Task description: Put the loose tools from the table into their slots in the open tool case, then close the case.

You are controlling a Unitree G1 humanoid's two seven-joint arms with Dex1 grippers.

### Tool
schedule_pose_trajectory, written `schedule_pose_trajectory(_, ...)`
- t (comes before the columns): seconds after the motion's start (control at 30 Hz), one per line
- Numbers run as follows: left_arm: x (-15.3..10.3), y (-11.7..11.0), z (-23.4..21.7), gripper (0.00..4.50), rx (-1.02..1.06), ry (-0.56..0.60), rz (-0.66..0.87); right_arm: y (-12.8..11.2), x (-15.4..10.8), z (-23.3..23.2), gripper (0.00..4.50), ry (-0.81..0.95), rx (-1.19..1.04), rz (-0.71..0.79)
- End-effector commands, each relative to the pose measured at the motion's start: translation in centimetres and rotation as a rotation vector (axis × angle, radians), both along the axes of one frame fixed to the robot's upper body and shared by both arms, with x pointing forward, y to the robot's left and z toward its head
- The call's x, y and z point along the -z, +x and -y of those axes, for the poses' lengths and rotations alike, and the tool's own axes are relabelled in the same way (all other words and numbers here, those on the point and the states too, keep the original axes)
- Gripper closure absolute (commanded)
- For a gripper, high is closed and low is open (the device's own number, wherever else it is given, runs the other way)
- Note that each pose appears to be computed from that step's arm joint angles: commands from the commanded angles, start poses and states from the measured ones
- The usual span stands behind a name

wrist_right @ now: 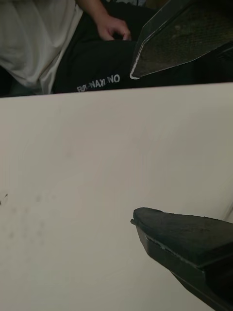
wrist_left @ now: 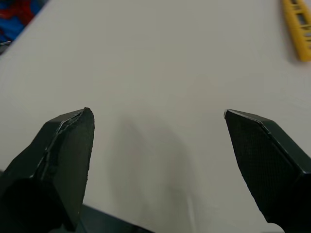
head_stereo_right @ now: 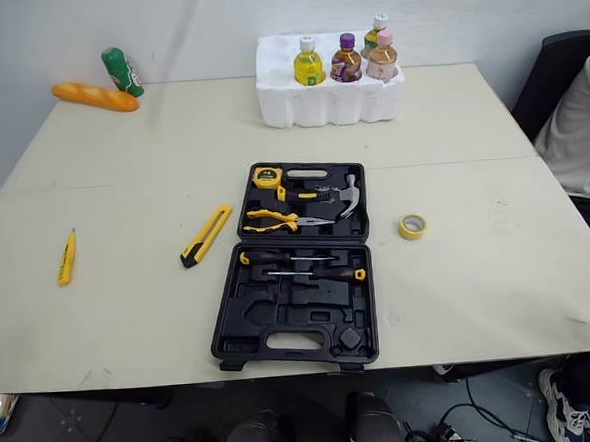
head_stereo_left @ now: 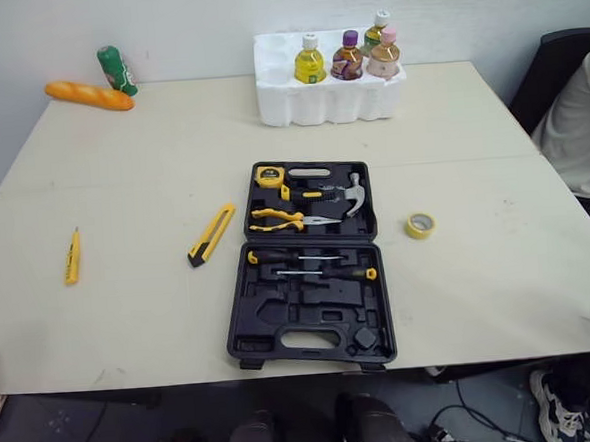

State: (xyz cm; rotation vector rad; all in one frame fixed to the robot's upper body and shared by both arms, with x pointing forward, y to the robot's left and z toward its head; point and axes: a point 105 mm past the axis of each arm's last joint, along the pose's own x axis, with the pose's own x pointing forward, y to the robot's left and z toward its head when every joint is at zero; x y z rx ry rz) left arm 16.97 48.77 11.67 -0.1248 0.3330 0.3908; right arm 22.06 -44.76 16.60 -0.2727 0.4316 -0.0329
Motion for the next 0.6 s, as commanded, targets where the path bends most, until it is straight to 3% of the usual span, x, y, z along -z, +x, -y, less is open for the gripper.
schedule_pose_trajectory(0.03,-1.1,0.9,-0.1,0.0,0.021,0.05,0.016,0.3,-1.4,0.0,0.09,-0.032,-0.019,0.046)
schedule_pose_trajectory(0.37,-2.2,4.4,4.2,0.0,0.19,0.059,0.044,1.9,-2.7,-3.0,0.09,-0.008,-0.144,0.101)
schedule_pose_trajectory(0.47,-2.7,5.5,6.1,0.0,0.25,0.07,0.048,2.7,-3.8,-4.7,0.09,0.029,-0.207,0.136)
schedule_pose_trajectory(0.6,-4.5,8.0,11.9,0.0,0.417,0.064,0.067,3.9,-7.0,-10.0,0.09,0.125,-0.416,0.209)
